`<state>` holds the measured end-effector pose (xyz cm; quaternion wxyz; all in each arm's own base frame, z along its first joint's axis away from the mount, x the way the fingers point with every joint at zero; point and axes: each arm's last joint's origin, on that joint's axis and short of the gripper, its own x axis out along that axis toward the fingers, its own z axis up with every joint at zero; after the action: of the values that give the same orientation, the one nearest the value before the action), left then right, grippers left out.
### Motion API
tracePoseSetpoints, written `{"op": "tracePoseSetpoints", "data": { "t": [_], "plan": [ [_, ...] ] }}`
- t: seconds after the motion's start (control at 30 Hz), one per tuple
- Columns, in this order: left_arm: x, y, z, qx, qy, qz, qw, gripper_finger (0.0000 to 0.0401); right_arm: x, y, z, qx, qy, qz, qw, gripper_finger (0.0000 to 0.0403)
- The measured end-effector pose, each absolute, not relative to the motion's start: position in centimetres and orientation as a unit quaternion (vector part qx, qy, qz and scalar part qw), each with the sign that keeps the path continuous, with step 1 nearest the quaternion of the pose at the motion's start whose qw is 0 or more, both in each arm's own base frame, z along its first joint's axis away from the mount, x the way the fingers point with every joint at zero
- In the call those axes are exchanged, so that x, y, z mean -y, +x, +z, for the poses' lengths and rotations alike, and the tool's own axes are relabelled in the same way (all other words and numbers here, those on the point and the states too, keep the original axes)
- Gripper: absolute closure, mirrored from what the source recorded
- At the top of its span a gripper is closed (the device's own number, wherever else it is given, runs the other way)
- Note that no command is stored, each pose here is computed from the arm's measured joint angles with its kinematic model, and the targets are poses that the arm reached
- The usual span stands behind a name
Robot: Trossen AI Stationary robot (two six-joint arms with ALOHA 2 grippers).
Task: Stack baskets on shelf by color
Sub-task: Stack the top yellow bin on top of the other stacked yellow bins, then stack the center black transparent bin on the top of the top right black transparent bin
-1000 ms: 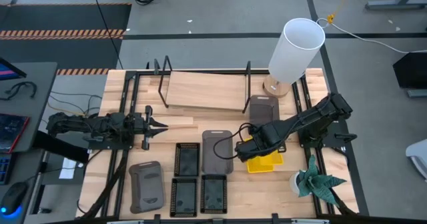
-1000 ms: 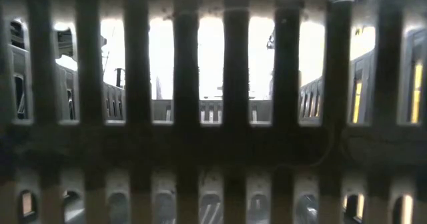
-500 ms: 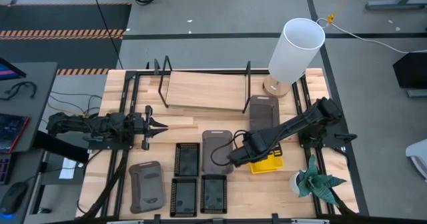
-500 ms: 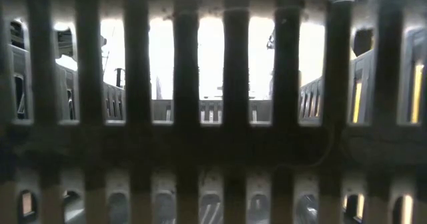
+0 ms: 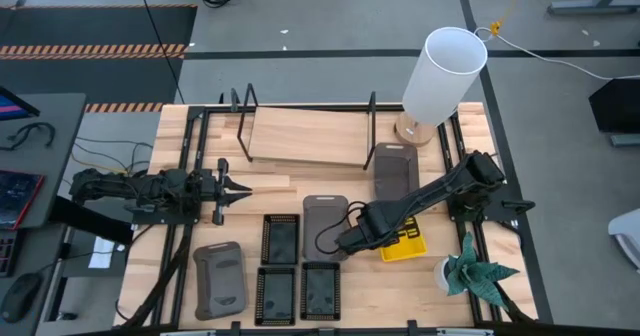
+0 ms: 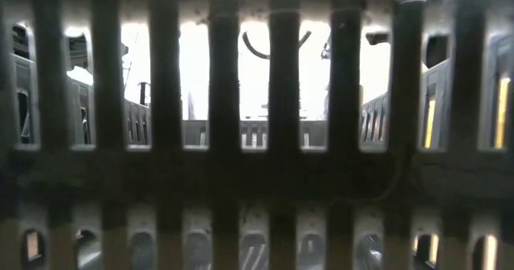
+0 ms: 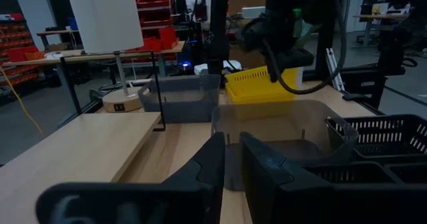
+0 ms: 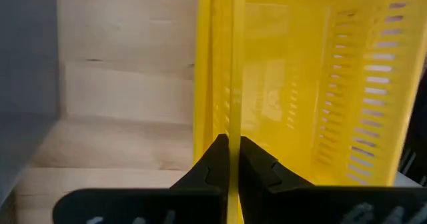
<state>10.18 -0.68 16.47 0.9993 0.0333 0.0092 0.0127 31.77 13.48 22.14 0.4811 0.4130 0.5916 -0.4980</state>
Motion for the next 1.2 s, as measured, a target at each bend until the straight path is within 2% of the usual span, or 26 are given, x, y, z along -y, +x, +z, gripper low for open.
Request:
{"op": "tracePoseSetpoints", "data": {
  "t": [0.17, 0.43, 0.53, 0.73, 0.87, 1.03, 1.2],
  "plan": [
    [0.7, 10.2, 16.5, -0.009, 0.033, 0.013, 0.999, 0.0344, -13.7, 32.0, 22.0, -0.593, 0.415, -0.485, 0.49, 0.0362],
    [0.7, 10.2, 16.5, -0.009, 0.033, 0.013, 0.999, 0.0347, -13.5, 31.8, 22.5, -0.617, 0.425, -0.466, 0.471, 0.0317],
    [0.7, 10.2, 16.5, -0.009, 0.033, 0.013, 0.999, 0.035, -13.3, 31.6, 23.0, -0.619, 0.427, -0.461, 0.472, 0.0311],
    [0.7, 10.2, 16.5, -0.009, 0.033, 0.013, 0.999, 0.0345, -13.2, 31.9, 24.7, -0.61, 0.439, -0.425, 0.505, 0.0312],
    [0.7, 10.2, 16.5, -0.009, 0.033, 0.013, 0.999, 0.0342, -13.4, 32.9, 26.3, -0.568, 0.453, -0.406, 0.555, 0.0312],
    [0.7, 10.2, 16.5, -0.009, 0.033, 0.013, 0.999, 0.0347, -14.0, 35.3, 27.3, -0.494, 0.46, -0.318, 0.665, 0.0315],
    [0.7, 10.2, 16.5, -0.009, 0.033, 0.013, 0.999, 0.0349, -15.1, 38.3, 25.8, -0.459, 0.437, -0.228, 0.739, 0.0321]
  ]
}}
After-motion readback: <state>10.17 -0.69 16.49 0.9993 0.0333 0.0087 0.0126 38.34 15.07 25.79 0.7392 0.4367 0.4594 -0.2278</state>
